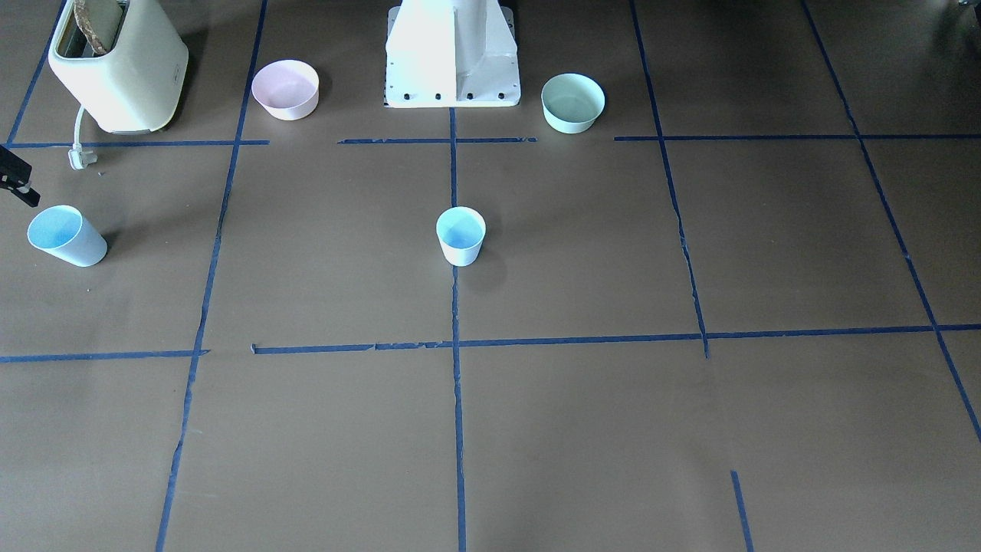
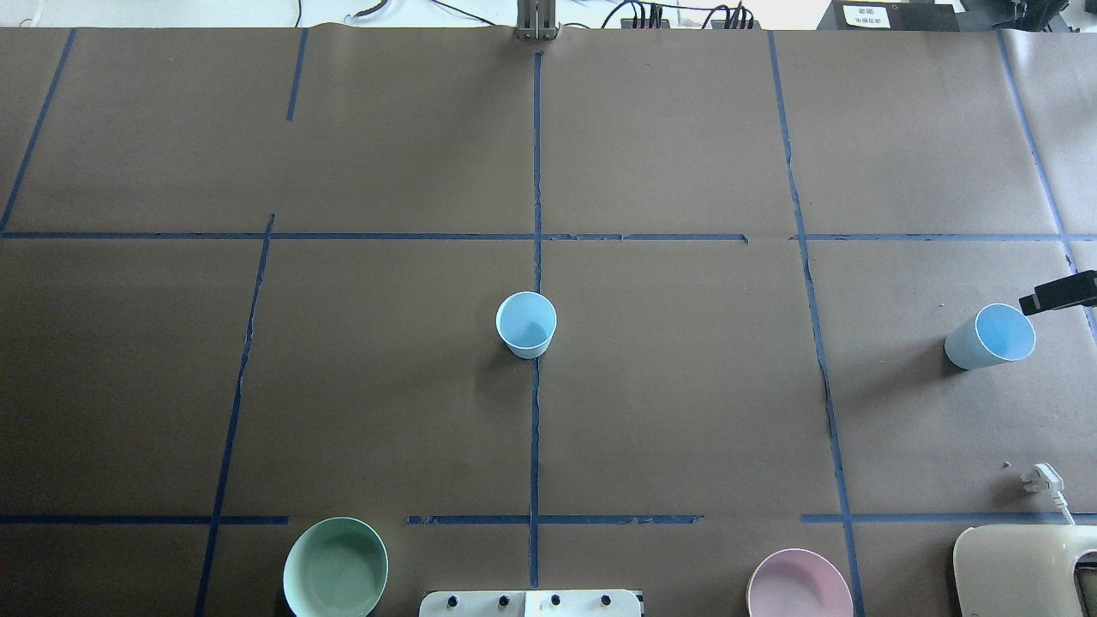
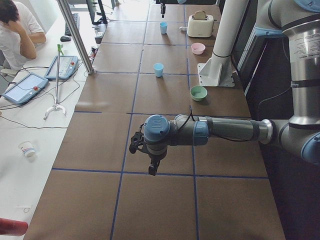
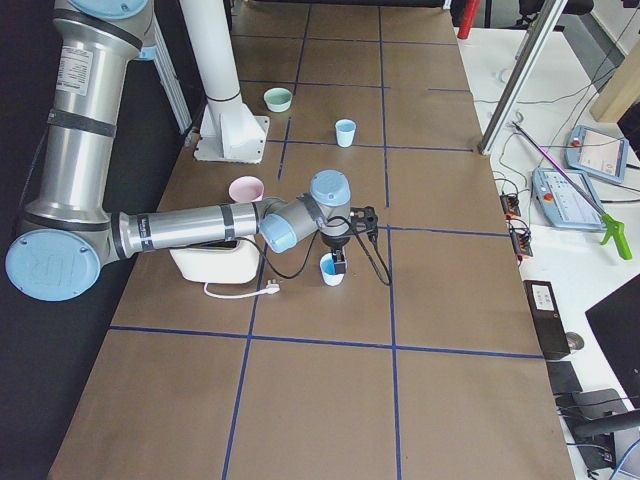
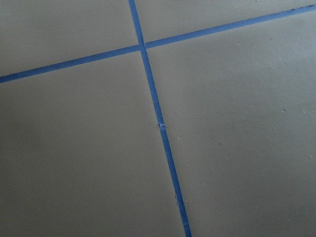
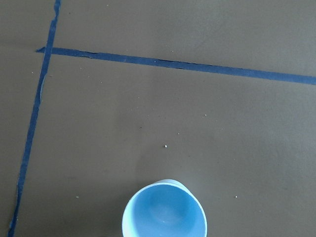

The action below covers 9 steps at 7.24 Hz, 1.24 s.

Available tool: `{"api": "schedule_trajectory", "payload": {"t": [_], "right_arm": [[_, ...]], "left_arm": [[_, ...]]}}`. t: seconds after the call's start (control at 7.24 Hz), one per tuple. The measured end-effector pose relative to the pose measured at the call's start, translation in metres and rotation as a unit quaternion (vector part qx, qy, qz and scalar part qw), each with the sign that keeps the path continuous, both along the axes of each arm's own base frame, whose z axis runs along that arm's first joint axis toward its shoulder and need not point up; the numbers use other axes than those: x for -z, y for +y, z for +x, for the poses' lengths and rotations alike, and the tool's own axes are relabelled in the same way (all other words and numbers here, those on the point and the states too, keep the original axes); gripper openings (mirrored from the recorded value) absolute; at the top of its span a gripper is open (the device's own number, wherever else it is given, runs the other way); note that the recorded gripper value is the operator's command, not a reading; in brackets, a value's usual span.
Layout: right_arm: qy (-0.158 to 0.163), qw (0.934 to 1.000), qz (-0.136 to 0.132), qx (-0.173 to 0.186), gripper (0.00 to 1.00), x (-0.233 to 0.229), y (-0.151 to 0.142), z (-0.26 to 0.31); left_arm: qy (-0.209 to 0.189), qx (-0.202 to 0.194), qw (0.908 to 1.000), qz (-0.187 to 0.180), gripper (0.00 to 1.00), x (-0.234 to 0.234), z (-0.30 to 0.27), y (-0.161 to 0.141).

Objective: Stack blue cups with both arms
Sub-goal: 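Lower the right gripper onto the other light-blue cup and grasp it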

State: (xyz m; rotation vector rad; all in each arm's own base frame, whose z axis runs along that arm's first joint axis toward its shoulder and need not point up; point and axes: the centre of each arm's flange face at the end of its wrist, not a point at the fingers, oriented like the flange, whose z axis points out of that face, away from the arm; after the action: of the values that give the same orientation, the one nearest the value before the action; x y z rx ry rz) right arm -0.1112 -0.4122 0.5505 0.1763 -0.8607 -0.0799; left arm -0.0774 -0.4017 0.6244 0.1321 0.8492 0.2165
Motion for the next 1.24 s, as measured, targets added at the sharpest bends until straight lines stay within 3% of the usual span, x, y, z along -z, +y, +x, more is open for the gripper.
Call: {"api": "schedule_trajectory", "payload": {"t": [0.28, 0.69, 0.83, 0.97, 1.11, 1.24], "right_arm": [[0.008, 0.9999, 0.002, -0.012, 1.00, -0.022, 0.004, -0.007], [0.034, 0.9991, -0.023, -0.012, 0.98, -0.065, 0.004, -0.013], [0.038, 0.9988, -0.030, -0.006, 0.87, -0.073, 0.004, -0.019], [0.038, 0.9988, -0.031, -0.001, 0.38, -0.075, 0.001, -0.027], [0.038, 0.9988, -0.032, 0.003, 0.09, -0.076, -0.002, -0.033], [0.039, 0.9987, -0.033, 0.006, 0.06, -0.079, -0.003, -0.036]], "left_arm": [[0.003, 0.001, 1.0000, 0.000, 1.00, 0.001, 0.000, 0.000], [0.004, 0.001, 1.0000, -0.001, 1.00, 0.001, 0.000, 0.004], [0.004, 0.001, 1.0000, -0.001, 1.00, 0.001, 0.000, 0.006], [0.004, 0.002, 1.0000, -0.001, 1.00, 0.001, 0.000, 0.006], [0.004, 0.001, 1.0000, -0.001, 1.00, 0.001, 0.000, 0.006], [0.004, 0.001, 1.0000, -0.001, 1.00, 0.001, 0.000, 0.006]]}}
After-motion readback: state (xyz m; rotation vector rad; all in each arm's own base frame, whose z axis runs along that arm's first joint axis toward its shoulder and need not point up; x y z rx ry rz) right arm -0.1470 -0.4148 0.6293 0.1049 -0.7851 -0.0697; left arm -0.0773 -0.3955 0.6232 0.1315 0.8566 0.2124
